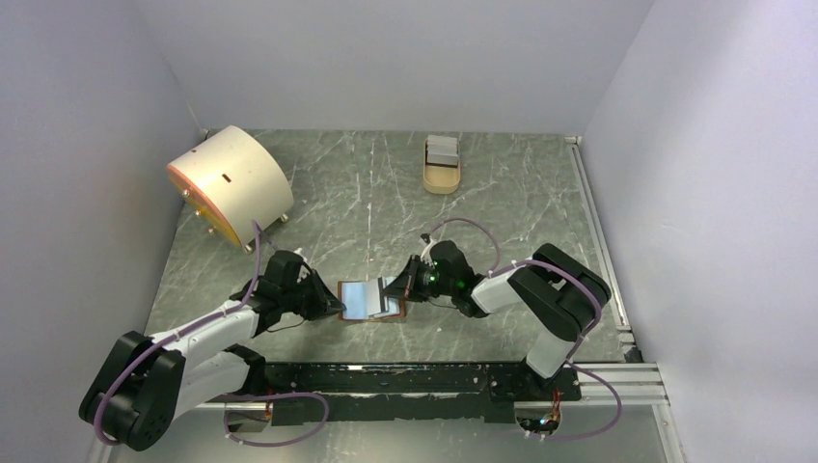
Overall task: Put the credit cards into the card holder
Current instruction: Insert the credit card into the card holder.
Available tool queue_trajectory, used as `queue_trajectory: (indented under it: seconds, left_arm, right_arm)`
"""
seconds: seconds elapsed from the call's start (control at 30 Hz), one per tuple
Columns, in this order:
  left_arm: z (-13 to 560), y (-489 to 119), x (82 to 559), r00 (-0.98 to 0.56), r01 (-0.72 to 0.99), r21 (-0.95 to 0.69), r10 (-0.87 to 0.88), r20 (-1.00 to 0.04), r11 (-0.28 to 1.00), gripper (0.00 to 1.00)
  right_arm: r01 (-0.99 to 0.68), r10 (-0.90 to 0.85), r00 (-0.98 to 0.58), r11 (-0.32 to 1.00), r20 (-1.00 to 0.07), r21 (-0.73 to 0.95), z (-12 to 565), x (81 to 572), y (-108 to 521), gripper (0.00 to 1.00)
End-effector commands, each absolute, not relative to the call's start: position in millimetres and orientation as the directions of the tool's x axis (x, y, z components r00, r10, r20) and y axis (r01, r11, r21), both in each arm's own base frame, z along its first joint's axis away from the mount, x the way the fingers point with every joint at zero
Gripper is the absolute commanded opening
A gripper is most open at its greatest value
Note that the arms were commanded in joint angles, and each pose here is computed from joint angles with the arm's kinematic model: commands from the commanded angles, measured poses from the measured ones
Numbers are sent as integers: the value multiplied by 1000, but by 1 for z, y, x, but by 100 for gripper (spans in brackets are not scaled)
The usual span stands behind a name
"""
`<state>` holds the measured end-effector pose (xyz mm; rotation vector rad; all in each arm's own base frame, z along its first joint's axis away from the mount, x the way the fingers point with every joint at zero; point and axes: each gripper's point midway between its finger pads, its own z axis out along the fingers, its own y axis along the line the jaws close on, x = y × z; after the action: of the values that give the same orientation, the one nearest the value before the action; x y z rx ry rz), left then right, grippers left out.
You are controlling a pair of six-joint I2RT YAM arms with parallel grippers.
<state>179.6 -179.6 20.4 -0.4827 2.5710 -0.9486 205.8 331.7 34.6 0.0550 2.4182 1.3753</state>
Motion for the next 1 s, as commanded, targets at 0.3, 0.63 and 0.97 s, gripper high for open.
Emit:
queue_trajectory:
  seconds: [0.3,0.63,0.97]
  left_arm:
    - [18,-177,180,-878,-178,-668,-423,-224,723,14]
    - [17,-178,180,-879,-179,-671,-423,-219,719,15]
    - [16,-179,179,-883,-176,-672,-418,-216,719,15]
  right_arm:
    - [-109,265,-922,523,-283,845,29,202,326,0]
    - [-103,290,-921,464,-261,880,34,203,336,0]
    - [-104,307,-919,421,-249,901,37,202,338,0]
